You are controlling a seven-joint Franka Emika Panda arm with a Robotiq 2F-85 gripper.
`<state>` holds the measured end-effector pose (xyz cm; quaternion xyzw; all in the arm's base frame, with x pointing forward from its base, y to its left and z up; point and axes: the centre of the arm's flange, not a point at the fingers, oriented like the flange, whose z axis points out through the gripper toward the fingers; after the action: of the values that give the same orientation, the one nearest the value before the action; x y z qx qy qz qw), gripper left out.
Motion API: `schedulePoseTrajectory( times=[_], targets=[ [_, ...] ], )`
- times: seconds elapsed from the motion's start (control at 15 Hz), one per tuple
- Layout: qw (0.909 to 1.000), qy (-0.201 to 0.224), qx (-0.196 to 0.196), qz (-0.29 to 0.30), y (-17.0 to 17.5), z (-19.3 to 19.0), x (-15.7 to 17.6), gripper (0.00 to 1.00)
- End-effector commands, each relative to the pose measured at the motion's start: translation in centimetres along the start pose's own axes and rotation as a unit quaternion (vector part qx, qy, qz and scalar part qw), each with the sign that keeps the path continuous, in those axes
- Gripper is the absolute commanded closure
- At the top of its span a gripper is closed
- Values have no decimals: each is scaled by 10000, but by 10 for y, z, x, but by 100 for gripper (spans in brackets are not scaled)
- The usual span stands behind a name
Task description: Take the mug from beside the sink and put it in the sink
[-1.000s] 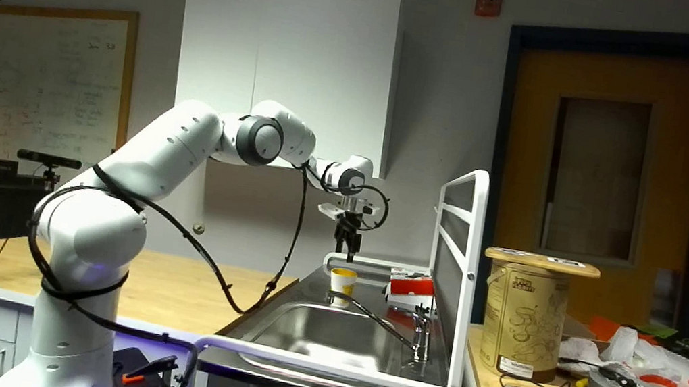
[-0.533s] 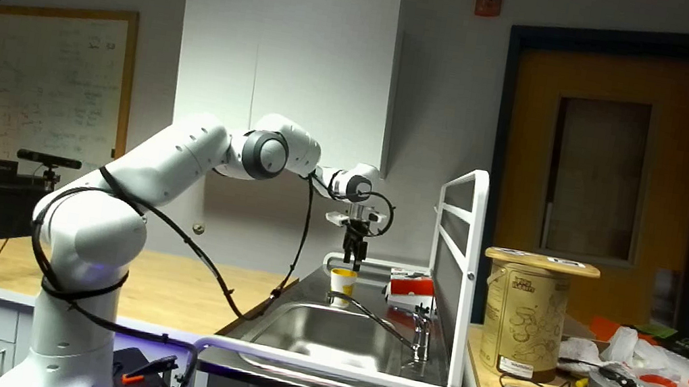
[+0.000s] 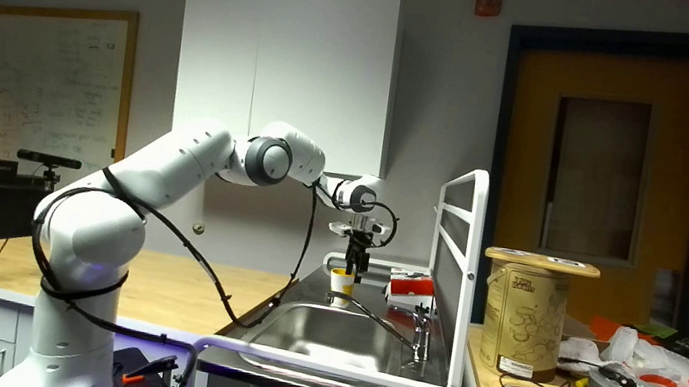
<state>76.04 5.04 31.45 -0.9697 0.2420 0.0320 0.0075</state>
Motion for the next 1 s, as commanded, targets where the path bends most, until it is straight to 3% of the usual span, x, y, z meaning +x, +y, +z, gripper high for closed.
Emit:
schedulePoseTrajectory(
  times=[0.0,0.4,0.47,0.53,0.93],
  targets=[
    [10000,-85,35,-16,-12,0,5,0],
    [9997,-223,-12,-105,-18,11,5,0],
    [9996,-259,-15,-113,-18,14,5,25],
    [9995,-292,-16,-102,-18,16,4,25],
    [9995,-320,-15,-55,-14,20,2,73]
  ],
)
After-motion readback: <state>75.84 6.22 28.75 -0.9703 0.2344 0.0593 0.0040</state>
